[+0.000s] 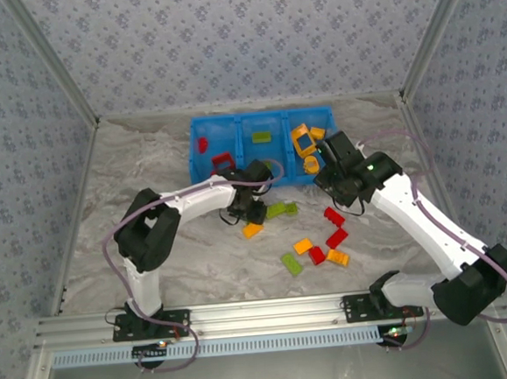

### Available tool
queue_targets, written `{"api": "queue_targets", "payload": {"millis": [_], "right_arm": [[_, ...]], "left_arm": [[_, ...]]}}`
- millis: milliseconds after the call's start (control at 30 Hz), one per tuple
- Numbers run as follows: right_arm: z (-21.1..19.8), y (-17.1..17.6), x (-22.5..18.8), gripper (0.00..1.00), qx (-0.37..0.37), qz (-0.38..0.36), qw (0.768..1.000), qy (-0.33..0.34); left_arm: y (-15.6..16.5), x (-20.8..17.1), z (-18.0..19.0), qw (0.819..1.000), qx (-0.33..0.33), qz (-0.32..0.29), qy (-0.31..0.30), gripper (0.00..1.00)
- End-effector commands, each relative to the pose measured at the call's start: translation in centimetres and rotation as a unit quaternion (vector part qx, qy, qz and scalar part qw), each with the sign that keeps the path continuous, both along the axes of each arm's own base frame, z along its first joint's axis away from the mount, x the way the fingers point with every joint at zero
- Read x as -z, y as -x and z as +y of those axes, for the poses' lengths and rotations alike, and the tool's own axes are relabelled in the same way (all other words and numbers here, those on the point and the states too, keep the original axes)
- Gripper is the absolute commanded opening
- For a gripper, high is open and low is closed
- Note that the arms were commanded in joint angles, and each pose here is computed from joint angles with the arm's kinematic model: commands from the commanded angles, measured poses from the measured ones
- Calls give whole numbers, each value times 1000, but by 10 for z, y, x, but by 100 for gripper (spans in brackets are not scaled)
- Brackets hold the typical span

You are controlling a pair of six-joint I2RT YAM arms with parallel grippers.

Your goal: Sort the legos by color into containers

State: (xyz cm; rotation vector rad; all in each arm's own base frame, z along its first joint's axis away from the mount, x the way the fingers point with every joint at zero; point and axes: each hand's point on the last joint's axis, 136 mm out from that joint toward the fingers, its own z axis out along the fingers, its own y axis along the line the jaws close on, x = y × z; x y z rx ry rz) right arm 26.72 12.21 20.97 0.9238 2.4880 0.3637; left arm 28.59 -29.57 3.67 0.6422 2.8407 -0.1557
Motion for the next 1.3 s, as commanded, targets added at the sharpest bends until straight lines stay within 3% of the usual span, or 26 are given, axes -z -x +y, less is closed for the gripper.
{"api": "queue_targets", "payload": {"millis": [0, 200, 467, 567, 733, 900, 1067, 1267], "right_arm": [[-2, 7, -6, 48, -44, -21, 998, 31], [-3, 21, 4, 47, -73, -14, 996, 45], [23, 21, 10, 51, -179, -104, 978, 10], [23, 23, 11, 53, -190, -107, 976, 4], [27, 24, -4, 53, -211, -117, 970, 0], [19, 36, 2, 54, -229, -104, 968, 10], [-32, 61, 44, 60, -187, -7, 980, 73], [-52, 61, 71, 65, -185, 51, 976, 98]], "left_arm": [[-9, -3, -4, 1000, 9, -12, -2, 35], [-16, -21, -2, 999, 2, -36, -2, 19], [-44, -124, -5, 993, -39, -107, 15, 18], [-68, -136, -21, 991, -52, -119, 17, 18], [-129, -131, -34, 985, -118, -121, 20, 18], [-176, -115, -61, 982, -134, -104, 84, 20], [-191, -79, -63, 980, -156, -71, 98, 21], [-189, -67, -79, 982, -133, -62, 117, 24]]}}
